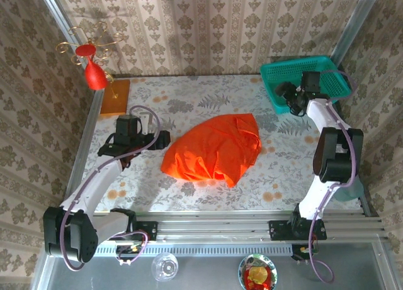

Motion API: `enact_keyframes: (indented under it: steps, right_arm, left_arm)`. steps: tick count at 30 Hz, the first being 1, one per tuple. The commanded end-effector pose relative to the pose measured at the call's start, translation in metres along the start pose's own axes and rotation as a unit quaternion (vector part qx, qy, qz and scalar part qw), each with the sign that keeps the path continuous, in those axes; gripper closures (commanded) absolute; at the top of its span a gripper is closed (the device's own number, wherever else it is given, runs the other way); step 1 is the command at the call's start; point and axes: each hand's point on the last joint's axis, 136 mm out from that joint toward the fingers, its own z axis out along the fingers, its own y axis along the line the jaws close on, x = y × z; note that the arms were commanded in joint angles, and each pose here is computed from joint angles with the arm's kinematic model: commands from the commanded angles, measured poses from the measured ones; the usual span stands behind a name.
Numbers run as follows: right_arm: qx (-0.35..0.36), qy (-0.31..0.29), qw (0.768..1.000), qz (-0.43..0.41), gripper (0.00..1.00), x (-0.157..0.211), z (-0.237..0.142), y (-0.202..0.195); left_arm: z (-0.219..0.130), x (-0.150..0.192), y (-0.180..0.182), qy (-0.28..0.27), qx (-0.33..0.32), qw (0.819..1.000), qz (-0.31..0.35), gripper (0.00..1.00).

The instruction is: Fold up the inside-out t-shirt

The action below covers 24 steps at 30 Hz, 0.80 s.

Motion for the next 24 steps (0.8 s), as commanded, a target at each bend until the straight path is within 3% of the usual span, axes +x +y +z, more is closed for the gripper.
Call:
enact_keyframes:
  steps: [1,8,15,19,24]
  right_arm:
    - [-0.022,-0.005,1.0,0.009,0.17,-0.011,0.018,0.012]
    - [-0.083,-0.015,0.996,-0.017,0.19,-0.034,0.012,0.05]
    - [-0.115,-0.019,0.99,-0.079,0.19,-0.039,-0.054,0.098]
    - [-0.123,0.024,0.986,-0.109,0.21,-0.01,-0.08,0.112]
    - [-0.078,0.097,0.973,-0.195,0.25,0.06,-0.092,0.11]
  left_arm:
    - [-0.006,0.006,0.0,0.0,-0.004,1.0,-0.01,0.02]
    - [-0.011,0.012,0.001,0.002,-0.009,1.0,-0.016,0.02]
    - [0.0,0.024,0.007,0.038,-0.02,0.999,-0.022,0.05]
    - [0.013,0.036,0.01,0.076,-0.023,0.996,-0.031,0.11]
    - [0.028,0.063,0.014,0.144,-0.028,0.988,-0.042,0.22]
